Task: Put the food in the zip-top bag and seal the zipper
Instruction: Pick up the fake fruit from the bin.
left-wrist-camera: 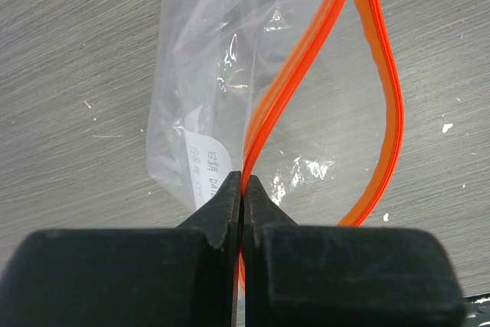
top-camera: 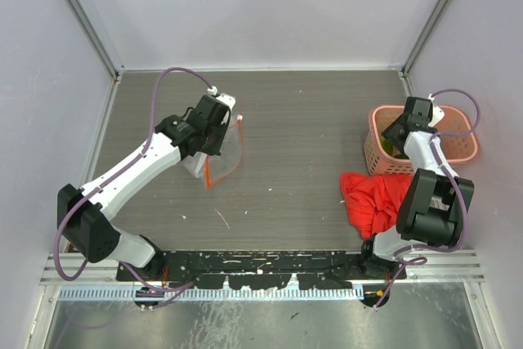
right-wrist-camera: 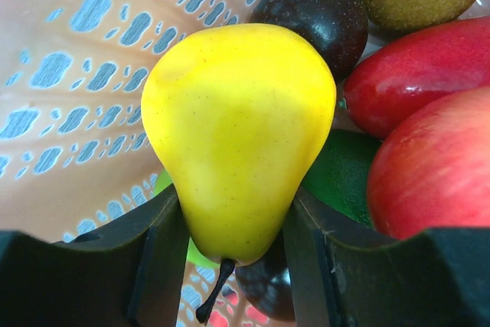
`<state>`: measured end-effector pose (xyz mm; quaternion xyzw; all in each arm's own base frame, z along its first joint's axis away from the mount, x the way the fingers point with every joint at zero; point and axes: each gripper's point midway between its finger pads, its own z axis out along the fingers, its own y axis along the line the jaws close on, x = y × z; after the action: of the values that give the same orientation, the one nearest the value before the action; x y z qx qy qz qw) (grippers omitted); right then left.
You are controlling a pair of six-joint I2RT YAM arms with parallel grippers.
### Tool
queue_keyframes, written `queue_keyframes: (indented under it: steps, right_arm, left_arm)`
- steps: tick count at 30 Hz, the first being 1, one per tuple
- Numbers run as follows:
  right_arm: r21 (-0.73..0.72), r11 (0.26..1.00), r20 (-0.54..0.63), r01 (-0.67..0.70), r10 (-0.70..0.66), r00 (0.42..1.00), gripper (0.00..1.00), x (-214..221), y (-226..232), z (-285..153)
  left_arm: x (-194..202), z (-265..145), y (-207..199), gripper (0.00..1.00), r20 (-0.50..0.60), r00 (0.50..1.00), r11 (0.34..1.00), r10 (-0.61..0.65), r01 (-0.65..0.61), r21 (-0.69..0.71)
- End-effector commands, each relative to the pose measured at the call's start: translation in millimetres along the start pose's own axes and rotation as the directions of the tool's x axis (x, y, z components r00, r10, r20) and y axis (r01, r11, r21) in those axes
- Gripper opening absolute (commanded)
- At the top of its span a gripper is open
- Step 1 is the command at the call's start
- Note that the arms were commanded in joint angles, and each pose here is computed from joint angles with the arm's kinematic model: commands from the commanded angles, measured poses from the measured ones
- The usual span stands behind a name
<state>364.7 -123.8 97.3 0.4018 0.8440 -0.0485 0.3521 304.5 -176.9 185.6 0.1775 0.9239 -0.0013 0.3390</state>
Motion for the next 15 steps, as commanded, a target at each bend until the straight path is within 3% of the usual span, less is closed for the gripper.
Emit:
queue_keyframes:
  steps: [1, 6, 9, 15]
  right_arm:
    - [-0.060, 0.997, 0.066, 0.047, -0.043, 0.997, 0.33, -21.2, 7.4, -26.1]
    - [-0.036, 0.997, 0.081, 0.069, -0.066, 0.995, 0.37, -25.5, 1.5, -35.1]
    - [-0.037, 0.996, 0.092, 0.083, -0.080, 0.993, 0.17, -28.1, 0.8, -38.5]
    - [-0.096, 0.988, 0.108, 0.119, -0.108, 0.988, 0.15, -31.8, 8.4, -54.9]
  left_arm:
    - [-6.1, -3.3, -1.3, 0.00, 0.014, 1.000, 1.000, -0.021, 0.020, 0.014]
    - [-5.6, -3.2, -1.4, 0.00, 0.012, 1.000, 1.000, -0.022, 0.022, 0.014]
    - [-5.4, -3.5, -1.1, 0.00, 0.013, 1.000, 1.000, -0.022, 0.022, 0.014]
    - [-5.7, -4.0, -1.8, 0.00, 0.014, 1.000, 1.000, -0.025, 0.025, 0.018]
